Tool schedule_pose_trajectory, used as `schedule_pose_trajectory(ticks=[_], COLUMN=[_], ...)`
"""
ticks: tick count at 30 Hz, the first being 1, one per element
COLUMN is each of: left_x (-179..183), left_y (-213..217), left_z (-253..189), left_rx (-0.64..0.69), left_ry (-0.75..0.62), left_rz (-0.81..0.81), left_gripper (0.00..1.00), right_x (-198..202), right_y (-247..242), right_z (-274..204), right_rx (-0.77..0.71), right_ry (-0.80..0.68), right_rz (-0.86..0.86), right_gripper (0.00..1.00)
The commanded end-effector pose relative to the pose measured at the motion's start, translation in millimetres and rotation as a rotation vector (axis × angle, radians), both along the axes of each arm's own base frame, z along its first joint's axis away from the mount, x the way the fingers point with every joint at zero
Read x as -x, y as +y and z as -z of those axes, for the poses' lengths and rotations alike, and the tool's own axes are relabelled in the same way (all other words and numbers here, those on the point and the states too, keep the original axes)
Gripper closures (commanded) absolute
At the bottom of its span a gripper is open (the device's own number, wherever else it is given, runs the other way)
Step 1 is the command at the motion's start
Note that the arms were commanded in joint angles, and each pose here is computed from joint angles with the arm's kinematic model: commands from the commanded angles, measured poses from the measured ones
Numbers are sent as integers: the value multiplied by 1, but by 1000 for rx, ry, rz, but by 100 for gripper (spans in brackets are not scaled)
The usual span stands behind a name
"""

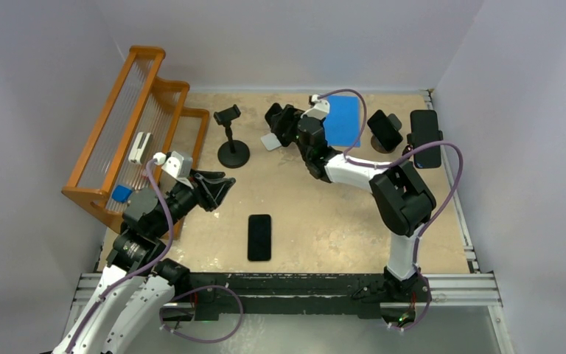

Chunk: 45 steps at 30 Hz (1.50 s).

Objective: Remove the phone from the phone stand

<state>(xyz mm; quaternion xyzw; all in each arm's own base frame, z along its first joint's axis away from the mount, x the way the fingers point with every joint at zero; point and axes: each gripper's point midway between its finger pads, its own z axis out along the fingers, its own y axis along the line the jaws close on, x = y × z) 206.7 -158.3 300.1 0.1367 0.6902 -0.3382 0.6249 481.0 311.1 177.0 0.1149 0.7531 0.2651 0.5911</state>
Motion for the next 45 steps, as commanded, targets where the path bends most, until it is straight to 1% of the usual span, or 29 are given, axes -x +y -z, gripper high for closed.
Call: schedule_pose_trajectory(ticks=[1,8,17,30,33,38,41,45], left_x=[0,-3,-5,-6,-6,-6,-6,-6], left_y=[-3,-4,-5,-6,-7,-6,-6,-6], left_z=[-11,-7,-4,-2,-1,-2,-1,-1], left_rx=[22,16,9,5,4,5,4,4], left_ry=[-33,-20,-9,-1,1,-1,2,2], left_rz=[13,14,14,18,18,19,16,15], left_gripper=[63,63,64,63,63,63,63,64], right_x=[-8,-12,-12,-9,-8,-6,-6,-7], right_y=[-18,-18,-12,-9,-8,-6,-5,-5], right_z=[-29,-15,5,26,31,37,40,42], right_rx=[-57,-36,-45,-46,-45,-49,-51,-49], right_ry=[-64,-44,-22,12,20,26,28,30], right_rz=[41,12,-47,-75,-83,-97,-103,-105], right_gripper=[8,12,18,24,28,39,43,51])
